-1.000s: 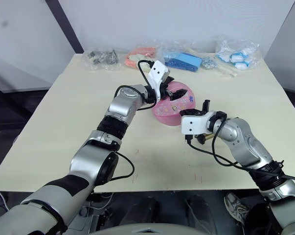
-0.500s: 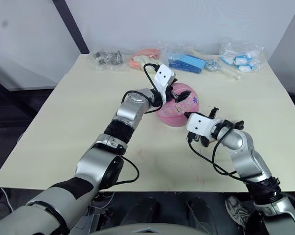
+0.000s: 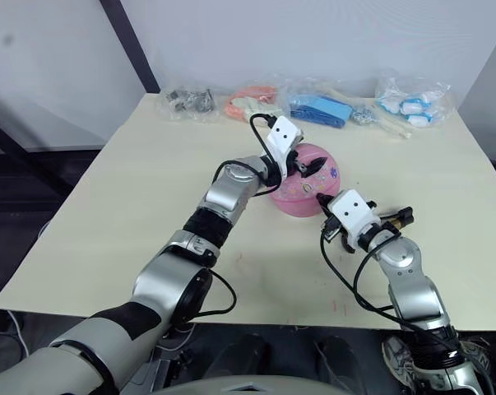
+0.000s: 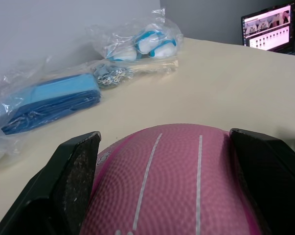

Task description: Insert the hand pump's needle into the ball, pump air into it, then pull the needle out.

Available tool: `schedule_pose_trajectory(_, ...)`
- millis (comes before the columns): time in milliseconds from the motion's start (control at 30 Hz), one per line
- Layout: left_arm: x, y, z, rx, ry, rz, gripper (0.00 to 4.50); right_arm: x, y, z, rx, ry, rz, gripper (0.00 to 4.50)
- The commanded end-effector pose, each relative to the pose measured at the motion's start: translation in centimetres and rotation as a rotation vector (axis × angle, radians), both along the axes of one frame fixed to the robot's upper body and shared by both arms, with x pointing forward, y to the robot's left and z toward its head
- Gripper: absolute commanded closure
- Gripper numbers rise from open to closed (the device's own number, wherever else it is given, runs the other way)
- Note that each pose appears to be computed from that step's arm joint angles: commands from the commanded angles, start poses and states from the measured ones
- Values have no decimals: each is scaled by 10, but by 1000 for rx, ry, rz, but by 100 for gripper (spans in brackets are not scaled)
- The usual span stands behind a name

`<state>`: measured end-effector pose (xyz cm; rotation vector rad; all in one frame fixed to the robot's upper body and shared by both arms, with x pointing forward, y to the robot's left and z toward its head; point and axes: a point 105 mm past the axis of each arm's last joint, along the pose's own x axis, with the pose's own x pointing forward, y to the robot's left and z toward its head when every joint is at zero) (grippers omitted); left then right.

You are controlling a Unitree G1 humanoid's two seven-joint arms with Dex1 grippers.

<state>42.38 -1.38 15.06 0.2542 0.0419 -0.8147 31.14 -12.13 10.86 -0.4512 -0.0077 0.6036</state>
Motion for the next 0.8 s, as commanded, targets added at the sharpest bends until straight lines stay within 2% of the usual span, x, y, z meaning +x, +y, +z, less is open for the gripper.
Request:
schedule_pose_trajectory(33, -7, 59, -114, 223, 301, 223, 0, -23, 14, 48, 68, -214, 101, 442)
schedule_pose_trajectory(800, -11, 62, -129, 264, 314, 253, 0, -48, -8, 48, 78, -206, 39, 442)
